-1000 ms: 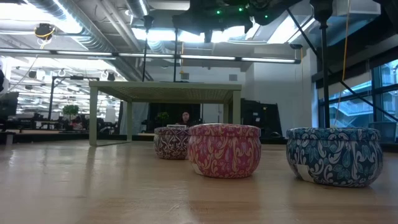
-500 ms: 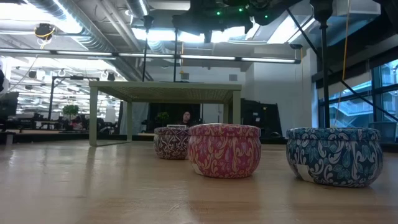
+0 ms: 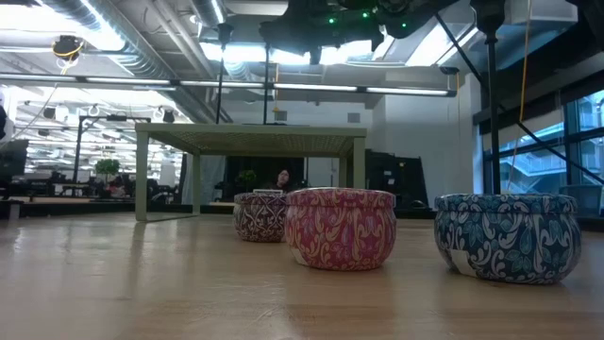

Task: Pick & Place candle stick holders
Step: Align the black candle holder with the black candle holders on the shelf

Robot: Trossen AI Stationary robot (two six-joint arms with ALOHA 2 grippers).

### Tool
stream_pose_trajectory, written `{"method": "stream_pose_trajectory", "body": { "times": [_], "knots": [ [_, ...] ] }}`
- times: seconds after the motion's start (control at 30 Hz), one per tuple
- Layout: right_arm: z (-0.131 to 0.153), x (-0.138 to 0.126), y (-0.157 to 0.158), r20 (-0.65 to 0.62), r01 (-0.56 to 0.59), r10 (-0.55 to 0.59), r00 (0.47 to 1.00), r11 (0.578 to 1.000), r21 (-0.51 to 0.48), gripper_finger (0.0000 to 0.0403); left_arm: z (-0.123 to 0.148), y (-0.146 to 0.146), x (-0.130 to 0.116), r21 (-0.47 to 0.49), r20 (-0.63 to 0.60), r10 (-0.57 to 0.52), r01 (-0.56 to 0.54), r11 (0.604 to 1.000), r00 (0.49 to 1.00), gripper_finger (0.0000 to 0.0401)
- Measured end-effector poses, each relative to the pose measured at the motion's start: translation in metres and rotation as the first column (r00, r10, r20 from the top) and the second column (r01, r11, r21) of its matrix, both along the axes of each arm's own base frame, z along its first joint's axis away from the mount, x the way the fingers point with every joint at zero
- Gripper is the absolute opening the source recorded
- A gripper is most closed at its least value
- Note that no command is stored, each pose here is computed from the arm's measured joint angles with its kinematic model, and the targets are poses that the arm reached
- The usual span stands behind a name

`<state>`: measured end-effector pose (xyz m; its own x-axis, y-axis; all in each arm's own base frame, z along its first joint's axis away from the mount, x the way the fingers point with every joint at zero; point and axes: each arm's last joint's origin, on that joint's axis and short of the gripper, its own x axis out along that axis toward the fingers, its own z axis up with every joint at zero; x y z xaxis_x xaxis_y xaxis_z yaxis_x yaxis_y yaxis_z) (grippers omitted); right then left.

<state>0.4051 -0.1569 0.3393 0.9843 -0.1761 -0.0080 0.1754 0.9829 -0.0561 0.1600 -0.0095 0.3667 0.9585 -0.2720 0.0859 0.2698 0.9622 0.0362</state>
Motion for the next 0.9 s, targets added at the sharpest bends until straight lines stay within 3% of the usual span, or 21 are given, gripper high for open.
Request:
{"method": "stream_pose_trajectory", "body": {
  "times": [0.43, 0.7, 0.9],
  "knots": [
    [0.013, -0.010, 0.007, -0.013, -0.019, 0.020, 1.000, 0.999, 0.031, 0.0275, 0.000, 0.000, 0.000, 0.000, 0.000, 0.000, 0.000, 1.000, 1.000, 0.0235],
    [0.031, -0.035, 0.018, -0.129, -0.021, 0.027, 0.991, 0.998, 0.051, 0.0273, 0.000, 0.000, 0.000, 0.000, 0.000, 0.000, 0.000, 1.000, 1.000, 0.0235],
    [0.053, -0.064, 0.046, -0.223, -0.068, 0.074, 0.972, 0.997, 0.034, 0.0273, 0.000, 0.000, 0.000, 0.000, 0.000, 0.000, 0.000, 1.000, 1.000, 0.0235]
  ]
}}
